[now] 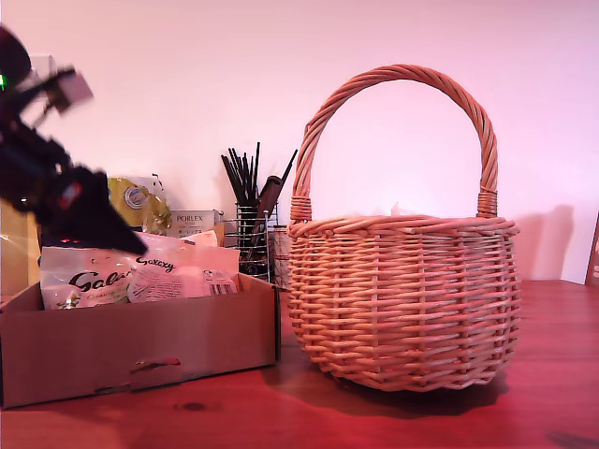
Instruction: Move the bags of Easter eggs from the cardboard box on the left into the woven basket on the right side.
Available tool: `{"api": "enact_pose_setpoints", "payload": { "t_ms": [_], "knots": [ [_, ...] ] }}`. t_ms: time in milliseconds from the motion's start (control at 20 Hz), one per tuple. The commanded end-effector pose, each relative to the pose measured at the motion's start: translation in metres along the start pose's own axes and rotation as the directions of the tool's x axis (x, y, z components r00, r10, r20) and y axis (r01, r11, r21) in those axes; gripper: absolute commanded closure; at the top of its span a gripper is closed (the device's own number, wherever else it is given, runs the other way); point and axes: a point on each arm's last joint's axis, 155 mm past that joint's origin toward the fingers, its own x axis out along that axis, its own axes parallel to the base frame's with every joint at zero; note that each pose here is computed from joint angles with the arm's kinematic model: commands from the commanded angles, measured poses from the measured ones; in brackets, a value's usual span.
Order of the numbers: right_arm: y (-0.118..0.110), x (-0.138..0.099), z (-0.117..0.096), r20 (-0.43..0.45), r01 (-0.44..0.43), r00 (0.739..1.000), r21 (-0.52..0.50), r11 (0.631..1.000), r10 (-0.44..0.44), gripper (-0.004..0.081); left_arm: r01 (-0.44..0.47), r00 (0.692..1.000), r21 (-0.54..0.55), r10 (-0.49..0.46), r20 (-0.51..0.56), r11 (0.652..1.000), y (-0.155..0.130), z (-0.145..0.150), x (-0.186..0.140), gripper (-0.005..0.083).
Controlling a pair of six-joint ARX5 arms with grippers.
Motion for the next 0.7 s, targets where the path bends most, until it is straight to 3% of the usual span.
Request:
{"api": "enact_pose_setpoints", "payload": {
  "t_ms": [0, 300, 650],
  "knots": [
    [0.0, -0.001, 0.007, 0.012, -0.004, 1.0, -0.01, 1.0, 0.004, 0.0783, 0.053, 0.999, -0.024, -0.053, 0.001, 0.998, -0.009, -0.003, 0.008, 0.0168],
    [0.0, 0.001, 0.006, 0.004, -0.006, 1.0, -0.007, 1.0, 0.006, 0.0783, 0.149, 0.988, -0.045, -0.15, -0.026, 0.988, -0.037, -0.011, 0.024, 0.0175],
    [0.0, 0.001, 0.006, 0.004, -0.006, 1.0, -0.007, 1.0, 0.006, 0.0783, 0.218, 0.974, -0.033, -0.219, -0.055, 0.975, -0.063, -0.021, 0.05, 0.0369]
  ]
}}
